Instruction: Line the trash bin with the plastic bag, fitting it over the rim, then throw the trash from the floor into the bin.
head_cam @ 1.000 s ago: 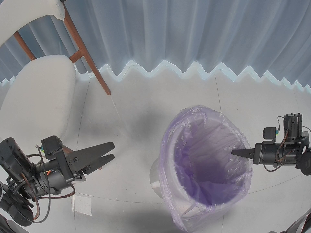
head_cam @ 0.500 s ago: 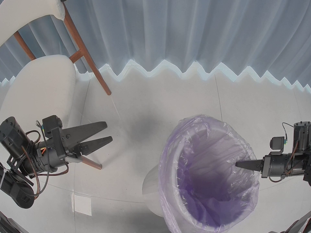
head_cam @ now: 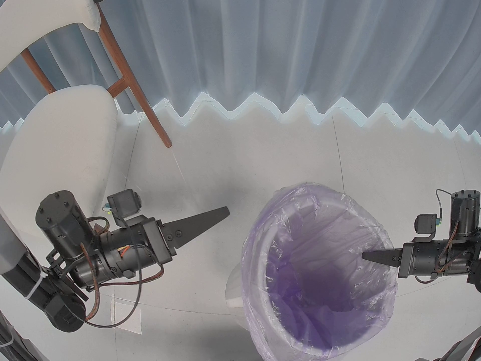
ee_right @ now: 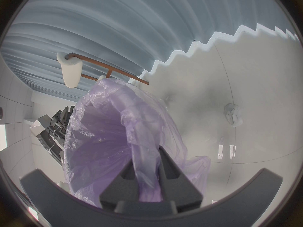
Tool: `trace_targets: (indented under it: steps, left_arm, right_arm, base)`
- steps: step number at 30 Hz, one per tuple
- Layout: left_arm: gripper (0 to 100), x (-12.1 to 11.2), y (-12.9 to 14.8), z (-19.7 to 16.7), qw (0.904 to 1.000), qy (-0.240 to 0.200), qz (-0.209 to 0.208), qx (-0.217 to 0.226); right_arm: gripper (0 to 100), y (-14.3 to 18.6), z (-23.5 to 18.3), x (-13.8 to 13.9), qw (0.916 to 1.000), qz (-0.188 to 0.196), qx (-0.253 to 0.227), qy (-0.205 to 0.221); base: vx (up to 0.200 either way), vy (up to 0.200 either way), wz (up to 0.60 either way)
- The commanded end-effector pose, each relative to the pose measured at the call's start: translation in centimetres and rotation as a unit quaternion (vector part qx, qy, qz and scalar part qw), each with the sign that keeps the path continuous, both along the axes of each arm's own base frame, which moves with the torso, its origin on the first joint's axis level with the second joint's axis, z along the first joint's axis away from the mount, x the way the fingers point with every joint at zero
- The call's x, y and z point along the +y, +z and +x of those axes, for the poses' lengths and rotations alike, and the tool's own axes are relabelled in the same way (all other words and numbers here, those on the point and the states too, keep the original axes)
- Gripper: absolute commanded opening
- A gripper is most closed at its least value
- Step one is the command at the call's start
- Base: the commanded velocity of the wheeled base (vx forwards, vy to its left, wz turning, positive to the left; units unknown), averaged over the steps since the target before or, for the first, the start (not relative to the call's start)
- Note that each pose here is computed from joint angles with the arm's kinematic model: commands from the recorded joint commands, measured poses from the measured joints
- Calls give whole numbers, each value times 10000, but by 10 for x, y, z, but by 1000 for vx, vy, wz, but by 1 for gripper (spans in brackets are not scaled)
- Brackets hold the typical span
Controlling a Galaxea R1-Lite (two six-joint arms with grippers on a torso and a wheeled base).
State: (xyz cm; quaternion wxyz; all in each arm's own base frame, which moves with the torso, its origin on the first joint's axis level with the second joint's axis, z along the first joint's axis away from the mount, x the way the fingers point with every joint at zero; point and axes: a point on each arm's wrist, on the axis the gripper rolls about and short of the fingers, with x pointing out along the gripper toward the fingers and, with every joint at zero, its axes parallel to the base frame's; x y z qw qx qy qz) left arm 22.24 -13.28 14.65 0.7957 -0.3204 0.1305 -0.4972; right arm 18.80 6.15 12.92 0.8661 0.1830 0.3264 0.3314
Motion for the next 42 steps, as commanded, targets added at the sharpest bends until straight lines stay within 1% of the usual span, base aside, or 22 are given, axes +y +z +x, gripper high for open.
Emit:
trace_targets:
  steps: [1,5,10,13,20,21,23,26,33,39,42]
  left_arm:
    - [100,-10,-25,8,9989,260,311,253]
    - [100,-11,-26,9,9989,237,323,258]
    - [100,-25,-27,-1,9990,-55,339,275]
    - [100,-29,-30,-5,9987,-140,375,324]
    - [100,-30,-36,-2,9982,-57,438,416]
    - [100,-29,-39,1,9979,88,455,454]
    - [100,-30,-39,3,9977,241,437,453]
    - [100,-31,-36,5,9978,333,381,421]
    - [100,-32,-39,6,9975,323,389,491]
    - [100,-39,-52,13,9962,299,511,631]
    - [100,-42,-55,21,9960,399,502,628]
  right_arm:
    - [0,-6,7,5,9999,-112,109,-27]
    - [0,-6,6,10,9998,-122,101,116]
    - [0,-9,7,12,9996,-197,126,162]
    - [0,-10,8,12,9995,-222,114,180]
    - [0,-9,8,12,9996,-218,80,183]
    - [0,-9,8,12,9996,-214,85,180]
    - [0,-10,7,12,9996,-216,92,180]
    - [0,-10,7,12,9995,-220,107,180]
    - [0,-9,8,12,9996,-216,72,183]
    - [0,-9,6,12,9994,-264,1,226]
    - [0,-8,4,11,9993,-271,-37,236]
  base:
    - [0,0,0]
    - [0,0,0]
    - [0,0,0]
    - [0,0,0]
    - [0,0,0]
    - [0,0,0]
    - [0,0,0]
    - [0,0,0]
    - [0,0,0]
    - [0,0,0]
    - [0,0,0]
